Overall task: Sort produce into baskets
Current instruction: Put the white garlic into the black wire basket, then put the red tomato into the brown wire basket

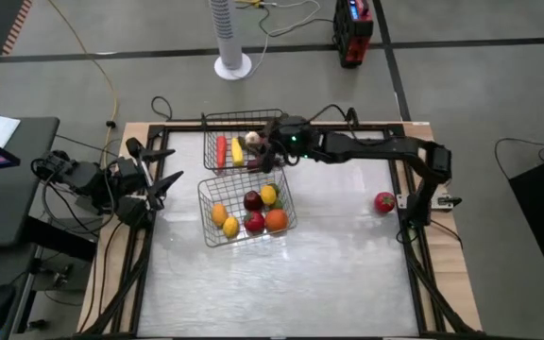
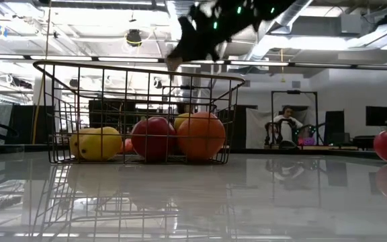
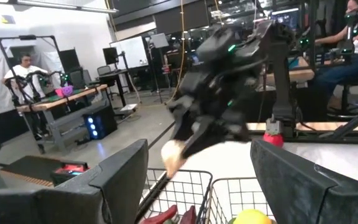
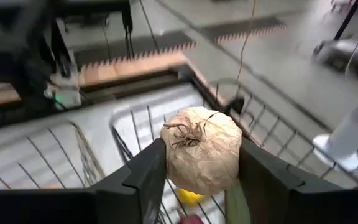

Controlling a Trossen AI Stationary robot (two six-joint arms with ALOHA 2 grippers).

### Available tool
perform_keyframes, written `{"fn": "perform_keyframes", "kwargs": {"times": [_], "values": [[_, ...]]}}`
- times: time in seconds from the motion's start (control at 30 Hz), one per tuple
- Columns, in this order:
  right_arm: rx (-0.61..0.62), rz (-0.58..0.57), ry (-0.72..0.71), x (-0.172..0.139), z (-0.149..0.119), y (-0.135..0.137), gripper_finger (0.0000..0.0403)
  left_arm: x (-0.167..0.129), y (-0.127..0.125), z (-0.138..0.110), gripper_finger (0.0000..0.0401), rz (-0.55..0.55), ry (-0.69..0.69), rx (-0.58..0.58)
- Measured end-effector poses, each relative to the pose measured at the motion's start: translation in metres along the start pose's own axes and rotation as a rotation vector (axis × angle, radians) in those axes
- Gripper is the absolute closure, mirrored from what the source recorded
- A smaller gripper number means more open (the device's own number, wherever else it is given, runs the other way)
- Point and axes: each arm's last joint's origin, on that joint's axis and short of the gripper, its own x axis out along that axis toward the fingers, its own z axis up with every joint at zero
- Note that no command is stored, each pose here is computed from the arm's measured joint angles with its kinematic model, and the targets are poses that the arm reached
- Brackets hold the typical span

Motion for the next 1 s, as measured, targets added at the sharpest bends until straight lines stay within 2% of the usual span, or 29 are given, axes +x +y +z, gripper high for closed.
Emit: {"fn": "perform_keyframes", "kwargs": {"times": [0.17,0.3,0.37,0.47,0.6,0.77,1.0], "values": [[0.059,0.05,0.12,0.013,-0.018,-0.029,0.0142,0.0,0.0,0.0,0.0129,0.003,-0.003,0.03],[0.12,0.043,0.287,0.005,-0.03,-0.047,0.0101,0.0,0.001,0.001,0.0129,0.025,-0.004,0.044],[0.141,0.015,0.377,-0.009,-0.03,-0.053,0.0091,0.0,0.001,0.001,0.0129,0.031,-0.002,0.05],[0.16,-0.084,0.512,-0.034,-0.03,-0.059,0.0089,0.0,0.001,0.001,0.0129,0.03,-0.002,0.049],[0.198,-0.22,0.817,-0.072,-0.045,-0.061,0.0091,0.0,0.001,0.001,0.0129,0.028,-0.003,0.033],[0.232,-0.333,1.184,-0.113,-0.061,-0.054,0.0091,0.0,0.001,0.001,0.0129,0.022,-0.005,0.01],[0.197,-0.421,1.447,-0.132,-0.095,-0.037,0.0091,0.0,0.001,0.001,0.0129,0.021,-0.004,0.003]]}}
